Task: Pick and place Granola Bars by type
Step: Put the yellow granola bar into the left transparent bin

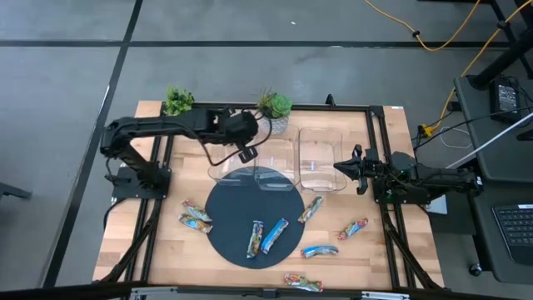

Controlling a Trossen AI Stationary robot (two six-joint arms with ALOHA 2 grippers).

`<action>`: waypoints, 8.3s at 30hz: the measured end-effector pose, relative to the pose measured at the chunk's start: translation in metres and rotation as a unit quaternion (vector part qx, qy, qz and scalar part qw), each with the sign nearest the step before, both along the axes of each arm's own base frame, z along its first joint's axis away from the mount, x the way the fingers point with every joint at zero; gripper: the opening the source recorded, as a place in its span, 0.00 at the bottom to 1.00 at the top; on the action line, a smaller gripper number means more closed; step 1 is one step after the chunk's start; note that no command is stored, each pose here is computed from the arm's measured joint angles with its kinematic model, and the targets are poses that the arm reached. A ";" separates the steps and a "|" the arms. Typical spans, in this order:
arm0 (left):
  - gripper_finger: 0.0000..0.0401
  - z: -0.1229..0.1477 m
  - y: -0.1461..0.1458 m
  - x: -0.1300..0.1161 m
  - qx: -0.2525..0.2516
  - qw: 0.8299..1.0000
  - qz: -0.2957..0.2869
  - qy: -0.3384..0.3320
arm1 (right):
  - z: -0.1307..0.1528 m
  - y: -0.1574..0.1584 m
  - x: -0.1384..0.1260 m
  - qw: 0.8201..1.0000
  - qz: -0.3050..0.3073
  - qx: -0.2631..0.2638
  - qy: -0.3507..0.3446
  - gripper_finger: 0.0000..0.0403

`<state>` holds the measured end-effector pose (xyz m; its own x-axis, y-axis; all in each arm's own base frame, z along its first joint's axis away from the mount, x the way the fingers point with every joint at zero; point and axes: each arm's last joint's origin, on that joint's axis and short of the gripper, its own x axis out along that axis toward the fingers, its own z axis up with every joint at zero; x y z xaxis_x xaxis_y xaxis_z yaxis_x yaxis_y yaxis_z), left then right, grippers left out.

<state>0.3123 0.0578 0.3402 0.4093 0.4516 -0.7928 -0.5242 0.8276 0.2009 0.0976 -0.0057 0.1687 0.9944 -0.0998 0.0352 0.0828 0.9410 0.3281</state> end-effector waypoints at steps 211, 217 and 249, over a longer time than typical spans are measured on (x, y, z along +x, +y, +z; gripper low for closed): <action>0.07 -0.134 -0.246 -0.127 -0.232 0.967 -0.102 -0.021 | 0.000 0.000 0.000 1.000 0.000 0.000 0.000 0.05; 0.05 -0.097 -0.243 -0.102 -0.168 0.971 -0.139 -0.099 | 0.000 0.000 0.000 1.000 0.000 0.000 0.000 0.05; 0.05 0.120 -0.094 -0.104 0.074 0.926 -0.104 -0.356 | 0.000 0.000 0.000 1.000 0.000 0.000 0.000 0.05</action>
<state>0.2083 -0.0366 0.4597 0.8949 0.3859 -0.2241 -0.3990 0.9168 -0.0144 0.0976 -0.0057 0.1688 0.9943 -0.1001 0.0360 0.0829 0.9409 0.3285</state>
